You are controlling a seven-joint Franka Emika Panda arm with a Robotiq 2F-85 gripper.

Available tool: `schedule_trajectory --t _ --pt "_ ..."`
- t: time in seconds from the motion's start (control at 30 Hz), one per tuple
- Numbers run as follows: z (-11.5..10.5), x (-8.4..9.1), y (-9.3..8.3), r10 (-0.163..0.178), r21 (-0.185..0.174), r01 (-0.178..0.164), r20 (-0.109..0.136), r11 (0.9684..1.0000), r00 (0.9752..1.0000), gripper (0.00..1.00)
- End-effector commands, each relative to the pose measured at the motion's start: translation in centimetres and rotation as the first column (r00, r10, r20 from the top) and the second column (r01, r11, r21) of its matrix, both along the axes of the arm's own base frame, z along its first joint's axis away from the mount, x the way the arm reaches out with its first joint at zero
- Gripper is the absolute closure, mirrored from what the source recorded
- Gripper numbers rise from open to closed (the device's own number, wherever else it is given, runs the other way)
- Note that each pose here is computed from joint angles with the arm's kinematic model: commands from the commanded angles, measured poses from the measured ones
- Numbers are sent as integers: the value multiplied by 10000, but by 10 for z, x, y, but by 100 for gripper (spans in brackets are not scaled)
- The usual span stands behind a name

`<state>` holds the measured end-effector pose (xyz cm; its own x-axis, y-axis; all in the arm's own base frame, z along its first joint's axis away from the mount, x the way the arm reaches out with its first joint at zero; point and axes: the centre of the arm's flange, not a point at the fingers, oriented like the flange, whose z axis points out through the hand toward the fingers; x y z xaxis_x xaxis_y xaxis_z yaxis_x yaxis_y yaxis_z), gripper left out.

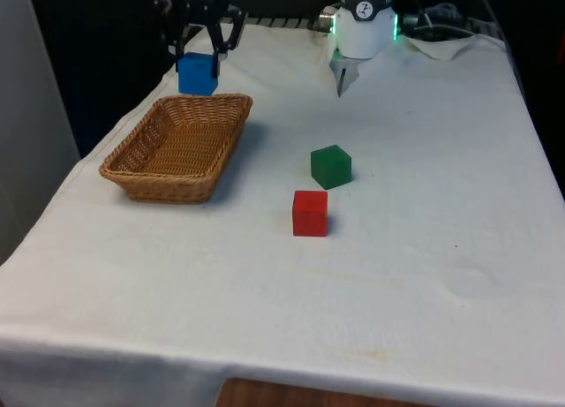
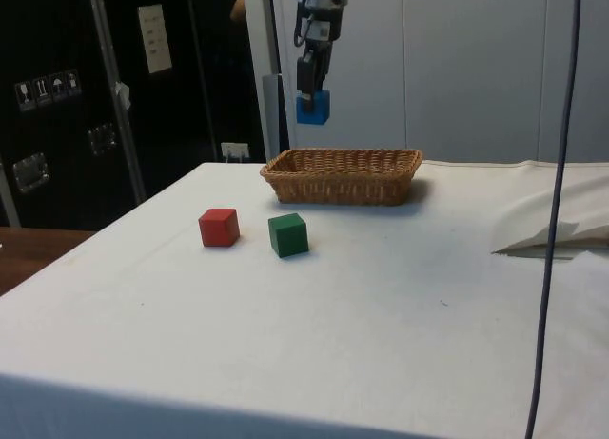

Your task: Pick up the blue cube and place it into the basket.

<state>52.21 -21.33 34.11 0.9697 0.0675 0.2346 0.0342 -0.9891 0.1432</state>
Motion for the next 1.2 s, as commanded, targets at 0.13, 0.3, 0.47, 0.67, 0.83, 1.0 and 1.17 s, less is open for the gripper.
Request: schedule_trajectory --t 0.13,0.3,0.47,0.67,0.83,1.0,1.17 --pt "-8 -5 -11 9 142 -8 -89 9999 10000 100" --pt "-14 -6 -17 -16 167 19 -172 9999 9999 100" --pt "-21 -7 -23 -72 199 77 -266 9998 9996 100" --pt "-32 -8 -28 -126 200 134 -415 9997 9991 100" --pt "-45 -10 -33 -158 145 167 -579 9998 9982 100" --pt "-57 -10 -38 -169 123 179 -743 9998 9971 100" --pt "-70 -12 -42 -260 26 263 -967 9996 9950 100"
